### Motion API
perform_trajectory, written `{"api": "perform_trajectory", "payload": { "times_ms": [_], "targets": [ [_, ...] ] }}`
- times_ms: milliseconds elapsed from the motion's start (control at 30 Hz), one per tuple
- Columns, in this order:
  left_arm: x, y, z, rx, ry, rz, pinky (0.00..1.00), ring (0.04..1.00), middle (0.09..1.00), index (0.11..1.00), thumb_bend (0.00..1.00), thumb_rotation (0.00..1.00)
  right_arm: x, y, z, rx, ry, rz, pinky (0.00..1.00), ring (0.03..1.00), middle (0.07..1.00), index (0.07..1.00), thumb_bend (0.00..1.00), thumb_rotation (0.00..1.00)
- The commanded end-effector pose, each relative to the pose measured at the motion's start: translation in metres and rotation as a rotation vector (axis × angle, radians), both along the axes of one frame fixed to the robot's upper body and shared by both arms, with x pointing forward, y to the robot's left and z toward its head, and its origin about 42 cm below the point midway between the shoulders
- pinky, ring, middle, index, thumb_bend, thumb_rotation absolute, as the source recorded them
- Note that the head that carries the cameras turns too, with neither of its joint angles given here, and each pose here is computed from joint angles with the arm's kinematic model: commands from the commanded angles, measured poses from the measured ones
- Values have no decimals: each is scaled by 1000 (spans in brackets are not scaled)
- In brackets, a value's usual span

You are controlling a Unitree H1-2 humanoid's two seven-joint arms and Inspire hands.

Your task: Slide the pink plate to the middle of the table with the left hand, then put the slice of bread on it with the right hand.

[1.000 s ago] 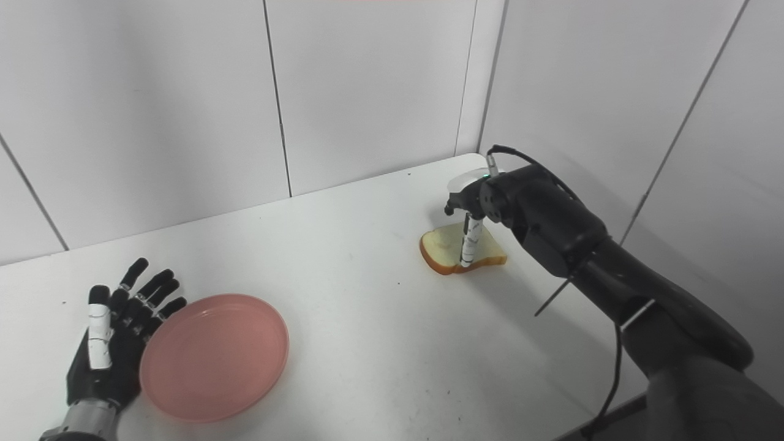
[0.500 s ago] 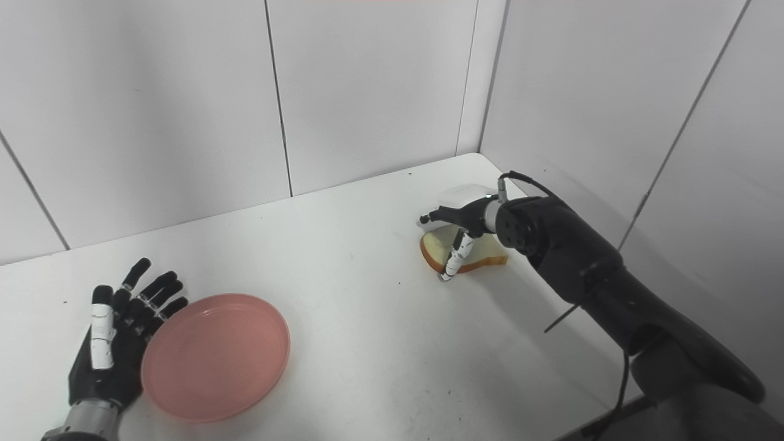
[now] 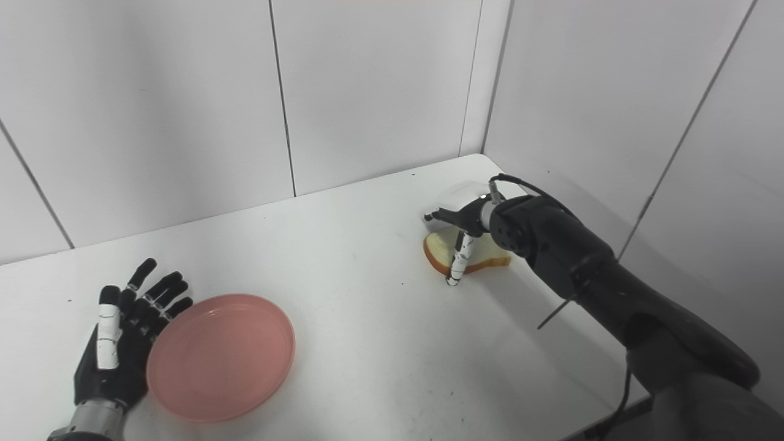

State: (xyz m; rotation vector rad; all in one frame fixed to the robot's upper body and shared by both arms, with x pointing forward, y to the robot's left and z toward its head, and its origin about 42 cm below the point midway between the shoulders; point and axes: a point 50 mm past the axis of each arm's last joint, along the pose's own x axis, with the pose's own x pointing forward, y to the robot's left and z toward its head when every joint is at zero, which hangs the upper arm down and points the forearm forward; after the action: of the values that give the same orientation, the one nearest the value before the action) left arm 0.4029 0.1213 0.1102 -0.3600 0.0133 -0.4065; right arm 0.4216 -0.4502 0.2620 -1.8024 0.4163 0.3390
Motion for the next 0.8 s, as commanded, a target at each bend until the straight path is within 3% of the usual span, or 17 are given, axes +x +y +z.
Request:
{"api": "perform_trajectory", "payload": {
  "times_ms": [0, 600, 767],
  "targets": [
    [-28, -1, -42, 3, 151, -4, 747, 798, 770, 881, 928, 777, -5, -17, 9, -95, 2, -8, 999, 952, 923, 886, 1000, 384],
    [-27, -2, -43, 9, 152, -19, 746, 788, 753, 880, 924, 766, -2, -33, 26, -66, -13, -73, 987, 913, 885, 879, 1000, 369],
    [-27, -1, -42, 15, 149, -23, 747, 791, 766, 887, 923, 774, -3, -35, 25, -34, -2, -100, 902, 897, 880, 856, 1000, 338]
  ]
}}
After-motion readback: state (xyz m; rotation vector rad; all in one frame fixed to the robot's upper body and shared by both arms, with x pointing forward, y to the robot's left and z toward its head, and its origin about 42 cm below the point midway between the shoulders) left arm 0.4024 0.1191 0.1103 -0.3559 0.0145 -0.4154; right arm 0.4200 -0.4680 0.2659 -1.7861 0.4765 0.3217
